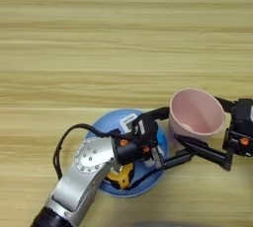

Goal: Move the objects on the table

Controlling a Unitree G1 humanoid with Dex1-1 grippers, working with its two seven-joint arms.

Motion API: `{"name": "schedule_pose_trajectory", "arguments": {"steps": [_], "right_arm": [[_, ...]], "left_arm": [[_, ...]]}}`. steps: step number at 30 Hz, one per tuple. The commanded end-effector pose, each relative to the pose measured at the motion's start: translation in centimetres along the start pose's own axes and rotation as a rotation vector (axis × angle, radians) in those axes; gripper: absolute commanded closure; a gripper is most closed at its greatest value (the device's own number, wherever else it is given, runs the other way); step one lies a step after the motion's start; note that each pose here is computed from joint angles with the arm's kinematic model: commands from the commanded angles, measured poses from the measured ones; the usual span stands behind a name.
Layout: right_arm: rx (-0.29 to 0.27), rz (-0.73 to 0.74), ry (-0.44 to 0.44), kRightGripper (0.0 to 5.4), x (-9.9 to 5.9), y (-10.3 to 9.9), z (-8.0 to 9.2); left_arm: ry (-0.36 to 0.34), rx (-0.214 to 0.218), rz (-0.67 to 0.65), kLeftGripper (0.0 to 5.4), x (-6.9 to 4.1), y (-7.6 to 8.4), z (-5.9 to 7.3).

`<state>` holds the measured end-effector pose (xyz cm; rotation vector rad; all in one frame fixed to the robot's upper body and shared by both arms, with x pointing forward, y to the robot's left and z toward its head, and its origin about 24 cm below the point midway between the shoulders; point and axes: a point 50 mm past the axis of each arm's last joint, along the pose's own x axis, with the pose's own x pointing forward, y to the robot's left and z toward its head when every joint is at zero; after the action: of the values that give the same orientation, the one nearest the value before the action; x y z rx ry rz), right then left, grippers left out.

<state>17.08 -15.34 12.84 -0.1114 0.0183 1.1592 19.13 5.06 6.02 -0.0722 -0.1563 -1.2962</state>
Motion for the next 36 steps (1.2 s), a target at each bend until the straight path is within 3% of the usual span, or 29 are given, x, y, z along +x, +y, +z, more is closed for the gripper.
{"name": "schedule_pose_trajectory", "arguments": {"steps": [1,15,22,36], "right_arm": [[-0.003,0.011,0.001,0.97,0.05,0.16,0.23],[0.009,0.018,0.010,0.97,0.04,0.27,-0.03],[0.016,0.015,0.010,0.02,0.10,0.14,-0.04],[0.028,-0.007,-0.001,0.00,-0.39,-0.22,-0.07]], "left_arm": [[0.013,0.012,-0.004,1.44,0.08,0.05,-0.05],[0.011,0.015,0.008,1.47,0.23,0.21,-0.09],[0.009,0.014,0.012,1.47,0.33,0.31,-0.17],[0.005,0.013,0.027,1.48,0.41,0.61,-0.25]]}}
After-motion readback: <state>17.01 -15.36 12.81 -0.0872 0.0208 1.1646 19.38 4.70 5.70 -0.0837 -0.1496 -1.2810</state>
